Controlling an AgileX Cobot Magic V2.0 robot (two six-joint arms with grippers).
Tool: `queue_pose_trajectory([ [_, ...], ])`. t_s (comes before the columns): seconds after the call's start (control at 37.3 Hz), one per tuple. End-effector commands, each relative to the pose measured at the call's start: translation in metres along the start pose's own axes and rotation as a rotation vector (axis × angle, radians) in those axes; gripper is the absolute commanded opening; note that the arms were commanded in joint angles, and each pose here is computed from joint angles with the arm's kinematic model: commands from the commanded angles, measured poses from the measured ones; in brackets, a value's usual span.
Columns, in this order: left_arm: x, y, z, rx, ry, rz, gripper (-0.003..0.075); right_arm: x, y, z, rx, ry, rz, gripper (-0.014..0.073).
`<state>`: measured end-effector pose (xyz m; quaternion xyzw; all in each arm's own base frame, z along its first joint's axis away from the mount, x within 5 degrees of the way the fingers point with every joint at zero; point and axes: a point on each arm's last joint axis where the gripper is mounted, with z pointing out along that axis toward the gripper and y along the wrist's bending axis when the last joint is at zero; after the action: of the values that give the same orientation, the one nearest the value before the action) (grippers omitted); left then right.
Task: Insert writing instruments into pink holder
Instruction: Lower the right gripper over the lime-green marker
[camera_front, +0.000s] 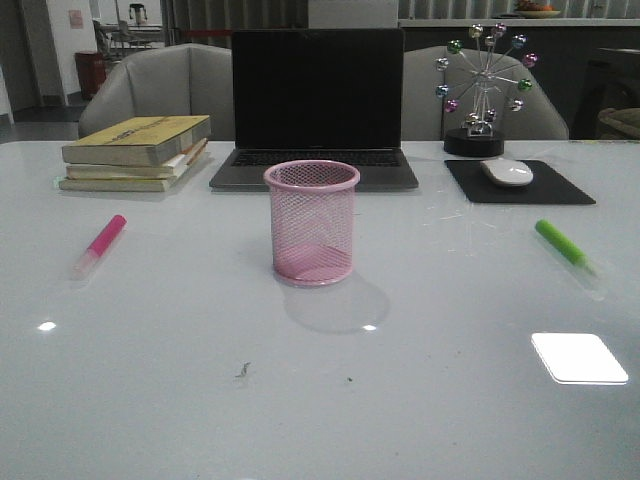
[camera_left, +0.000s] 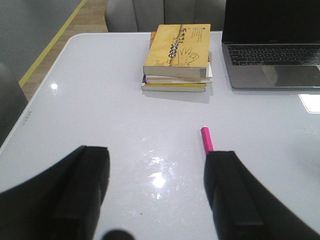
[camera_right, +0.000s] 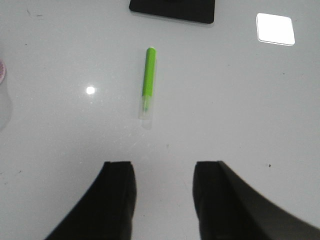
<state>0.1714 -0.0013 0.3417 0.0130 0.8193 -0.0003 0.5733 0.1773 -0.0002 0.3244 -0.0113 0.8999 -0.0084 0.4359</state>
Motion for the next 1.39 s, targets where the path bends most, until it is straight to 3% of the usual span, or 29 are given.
queue_pose_trajectory([
  [0.0,-0.019,0.000,-0.005,0.001,-0.120,-0.016,0.0479,-0.033,-0.001,0.000,0.001,-0.076,-0.001,0.0405],
  [0.16,-0.019,0.000,-0.005,0.001,-0.120,-0.016,0.0479,-0.067,-0.001,0.031,-0.001,0.038,-0.002,0.0405],
  [0.4,-0.019,0.000,-0.005,0.001,-0.120,-0.016,0.0479,-0.092,-0.002,0.085,-0.003,0.149,-0.004,0.0405],
  [0.78,-0.019,0.000,-0.005,0.001,-0.120,-0.016,0.0479,-0.084,-0.001,0.162,-0.008,0.342,-0.004,0.0405],
  [1.05,-0.019,0.000,-0.005,0.000,-0.122,-0.016,0.0479,-0.083,0.000,0.202,-0.013,0.376,0.001,0.0405],
  [1.37,-0.019,0.000,-0.005,0.000,-0.122,-0.016,0.0479,-0.099,0.002,0.236,-0.033,0.327,0.035,0.0405],
])
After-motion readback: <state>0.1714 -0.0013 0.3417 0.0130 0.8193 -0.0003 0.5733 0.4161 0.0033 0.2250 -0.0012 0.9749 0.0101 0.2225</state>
